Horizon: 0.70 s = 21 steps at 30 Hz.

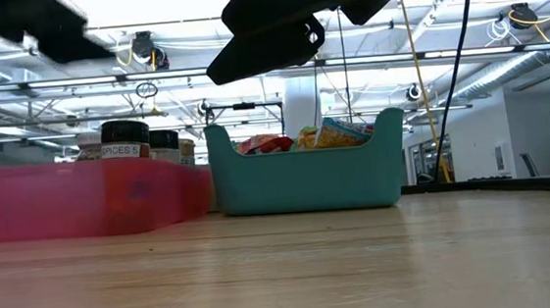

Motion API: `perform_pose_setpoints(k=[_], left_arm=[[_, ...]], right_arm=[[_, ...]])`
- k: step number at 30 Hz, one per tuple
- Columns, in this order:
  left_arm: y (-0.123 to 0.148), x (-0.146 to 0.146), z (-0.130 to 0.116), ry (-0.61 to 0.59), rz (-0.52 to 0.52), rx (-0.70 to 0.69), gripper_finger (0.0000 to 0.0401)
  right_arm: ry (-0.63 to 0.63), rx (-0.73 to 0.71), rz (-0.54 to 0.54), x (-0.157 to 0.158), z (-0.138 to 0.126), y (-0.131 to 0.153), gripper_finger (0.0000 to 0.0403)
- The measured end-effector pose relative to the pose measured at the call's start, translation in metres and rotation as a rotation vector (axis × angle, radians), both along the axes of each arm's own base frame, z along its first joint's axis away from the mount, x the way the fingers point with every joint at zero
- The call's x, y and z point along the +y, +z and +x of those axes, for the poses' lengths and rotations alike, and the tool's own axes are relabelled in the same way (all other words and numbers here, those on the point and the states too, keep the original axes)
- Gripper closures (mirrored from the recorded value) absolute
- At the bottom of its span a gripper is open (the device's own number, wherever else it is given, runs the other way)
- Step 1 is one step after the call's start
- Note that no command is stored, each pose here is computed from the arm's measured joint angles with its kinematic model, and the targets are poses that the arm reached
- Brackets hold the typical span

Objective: Pick & Place Food Item
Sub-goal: Return to Home Position

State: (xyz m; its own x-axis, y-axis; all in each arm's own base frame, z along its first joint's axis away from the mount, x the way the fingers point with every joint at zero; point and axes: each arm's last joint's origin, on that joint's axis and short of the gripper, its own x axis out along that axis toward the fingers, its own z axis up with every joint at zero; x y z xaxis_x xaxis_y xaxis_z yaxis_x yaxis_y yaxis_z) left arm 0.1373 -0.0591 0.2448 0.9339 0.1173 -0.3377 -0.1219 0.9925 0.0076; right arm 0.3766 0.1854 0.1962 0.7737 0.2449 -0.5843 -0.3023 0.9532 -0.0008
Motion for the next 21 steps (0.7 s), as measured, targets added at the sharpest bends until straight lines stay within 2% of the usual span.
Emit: perform_pose_setpoints(k=[4, 6, 13, 16, 21], left_arm=[[0.032, 0.002, -0.005, -0.084, 0.143, -0.06, 0.0005], [0.043, 0.004, -0.008, -0.098, 0.182, -0.09, 0.0004], [0.049, 0.011, -0.021, -0.091, 0.148, -0.131, 0.0004], [0.05, 0.018, -0.033, -0.092, 0.144, -0.139, 0.0004], [0.057, 0.032, -0.058, -0.083, 0.106, -0.227, 0.0004]], right_arm=[[0.0, 0.001, 0.0, 0.0, 0.0, 0.0, 0.0096], [0.0, 0.001, 0.0, 0.0, 0.0, 0.0, 0.0096], [0.001, 0.015, -0.007, 0.0, -0.001, -0.001, 0.0096], [-0.01, 0.028, 0.005, -0.001, -0.001, -0.002, 0.0096], [-0.028, 0.036, 0.029, -0.001, -0.001, -0.002, 0.0096]])
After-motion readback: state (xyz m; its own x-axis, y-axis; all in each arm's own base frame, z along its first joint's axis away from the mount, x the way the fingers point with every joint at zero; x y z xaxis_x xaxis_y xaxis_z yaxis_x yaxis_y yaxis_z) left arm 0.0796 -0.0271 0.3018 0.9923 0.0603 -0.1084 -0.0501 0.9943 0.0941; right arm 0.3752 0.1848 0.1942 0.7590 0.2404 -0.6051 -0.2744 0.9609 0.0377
